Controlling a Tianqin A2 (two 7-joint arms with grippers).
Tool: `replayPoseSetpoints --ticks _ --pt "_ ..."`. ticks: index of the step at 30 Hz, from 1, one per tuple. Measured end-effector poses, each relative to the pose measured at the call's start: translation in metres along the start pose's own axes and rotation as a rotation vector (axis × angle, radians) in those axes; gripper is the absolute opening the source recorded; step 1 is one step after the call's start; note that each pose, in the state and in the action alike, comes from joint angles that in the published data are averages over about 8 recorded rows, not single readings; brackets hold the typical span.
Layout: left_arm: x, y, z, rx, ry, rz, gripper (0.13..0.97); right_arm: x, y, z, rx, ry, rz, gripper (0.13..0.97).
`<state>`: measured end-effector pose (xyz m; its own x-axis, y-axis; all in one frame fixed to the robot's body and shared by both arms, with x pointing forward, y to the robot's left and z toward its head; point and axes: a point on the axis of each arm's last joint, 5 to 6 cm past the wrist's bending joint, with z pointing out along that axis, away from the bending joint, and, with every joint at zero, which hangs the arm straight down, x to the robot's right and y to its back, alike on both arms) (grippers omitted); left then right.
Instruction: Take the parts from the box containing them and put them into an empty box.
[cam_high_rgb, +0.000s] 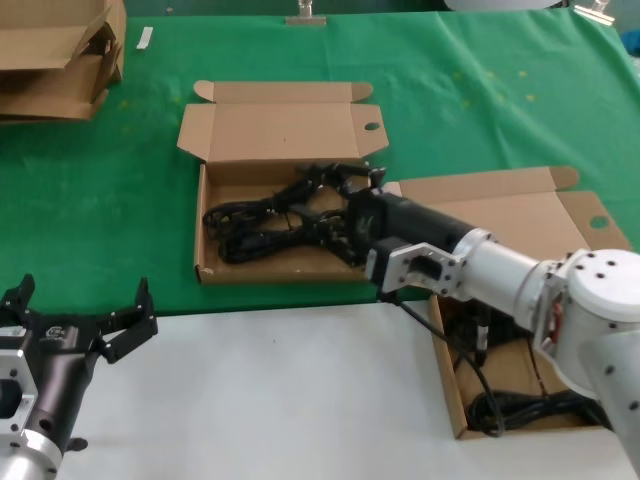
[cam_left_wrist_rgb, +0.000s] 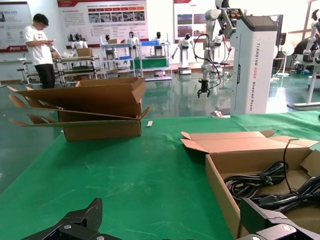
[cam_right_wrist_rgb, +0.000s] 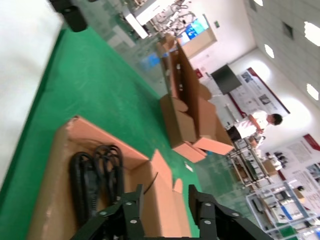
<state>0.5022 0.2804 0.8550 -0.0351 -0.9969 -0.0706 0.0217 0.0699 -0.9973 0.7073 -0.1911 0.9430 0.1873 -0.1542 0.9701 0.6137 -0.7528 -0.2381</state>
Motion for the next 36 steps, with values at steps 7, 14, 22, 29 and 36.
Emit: replayPoseSetpoints --ticks 7,14,22,29,36 --pt "0.0 0.0 0.0 0.0 0.0 0.0 0.966 0.013 0.008 -0.036 -0.032 0.07 0.034 0.418" --pt "0.0 0.0 0.0 0.0 0.0 0.0 0.966 0.015 0.021 -0.083 -0.083 0.114 0.102 0.565" --pt "0.0 0.0 0.0 0.0 0.0 0.0 0.966 0.008 0.021 -0.093 -0.104 0.126 0.156 0.733" --pt "0.0 0.0 0.0 0.0 0.0 0.0 0.966 -0.004 0.018 -0.1 -0.13 0.15 0.247 0.836" --pt "0.0 0.0 0.0 0.0 0.0 0.0 0.966 -0.018 0.013 -0.108 -0.161 0.181 0.354 0.897"
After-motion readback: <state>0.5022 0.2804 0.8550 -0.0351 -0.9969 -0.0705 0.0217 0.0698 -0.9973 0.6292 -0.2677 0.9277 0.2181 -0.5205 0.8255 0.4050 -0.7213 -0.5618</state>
